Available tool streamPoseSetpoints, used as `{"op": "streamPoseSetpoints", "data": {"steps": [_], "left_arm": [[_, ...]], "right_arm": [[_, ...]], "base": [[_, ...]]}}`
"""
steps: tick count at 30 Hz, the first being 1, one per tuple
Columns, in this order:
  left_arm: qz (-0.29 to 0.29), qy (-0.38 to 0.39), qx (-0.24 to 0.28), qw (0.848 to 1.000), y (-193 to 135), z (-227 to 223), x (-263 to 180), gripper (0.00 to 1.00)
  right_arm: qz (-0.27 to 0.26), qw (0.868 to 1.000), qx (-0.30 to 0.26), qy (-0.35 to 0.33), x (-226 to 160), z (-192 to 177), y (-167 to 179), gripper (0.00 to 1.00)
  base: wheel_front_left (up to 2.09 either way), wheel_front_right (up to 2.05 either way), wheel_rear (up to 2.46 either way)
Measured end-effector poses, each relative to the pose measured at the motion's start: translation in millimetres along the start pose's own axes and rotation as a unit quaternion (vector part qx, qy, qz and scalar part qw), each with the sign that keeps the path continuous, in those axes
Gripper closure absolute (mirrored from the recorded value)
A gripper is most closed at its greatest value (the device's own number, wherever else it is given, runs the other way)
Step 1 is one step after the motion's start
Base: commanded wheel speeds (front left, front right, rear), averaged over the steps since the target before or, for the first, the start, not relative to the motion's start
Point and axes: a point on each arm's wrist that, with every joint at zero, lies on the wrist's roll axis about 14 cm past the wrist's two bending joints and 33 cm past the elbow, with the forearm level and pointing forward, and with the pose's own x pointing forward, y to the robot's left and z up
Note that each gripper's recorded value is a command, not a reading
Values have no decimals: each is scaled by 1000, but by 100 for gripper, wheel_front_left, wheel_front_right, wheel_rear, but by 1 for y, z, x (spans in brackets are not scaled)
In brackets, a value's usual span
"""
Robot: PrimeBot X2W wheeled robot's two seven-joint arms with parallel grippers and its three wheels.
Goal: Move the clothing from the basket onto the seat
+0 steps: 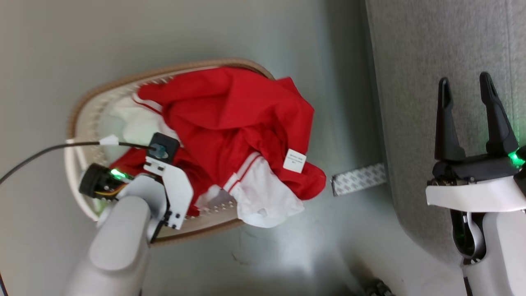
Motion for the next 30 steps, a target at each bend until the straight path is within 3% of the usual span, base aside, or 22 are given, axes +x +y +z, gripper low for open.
{"op": "streamPoseSetpoints", "data": {"steps": [11,20,25,30], "left_arm": [[18,-92,-41,995,-9,28,-79,100],[62,-177,-61,980,-6,43,-168,100],[90,-245,-79,962,-2,59,-221,100],[126,-327,-86,933,4,78,-280,100]], "right_arm": [[2,999,1,-37,-31,44,8,0],[26,998,5,-62,-76,73,28,0],[46,995,12,-83,-99,89,42,0],[68,992,12,-103,-122,103,57,0]], "base": [[0,0,0],[0,0,0],[0,0,0],[0,0,0]]}}
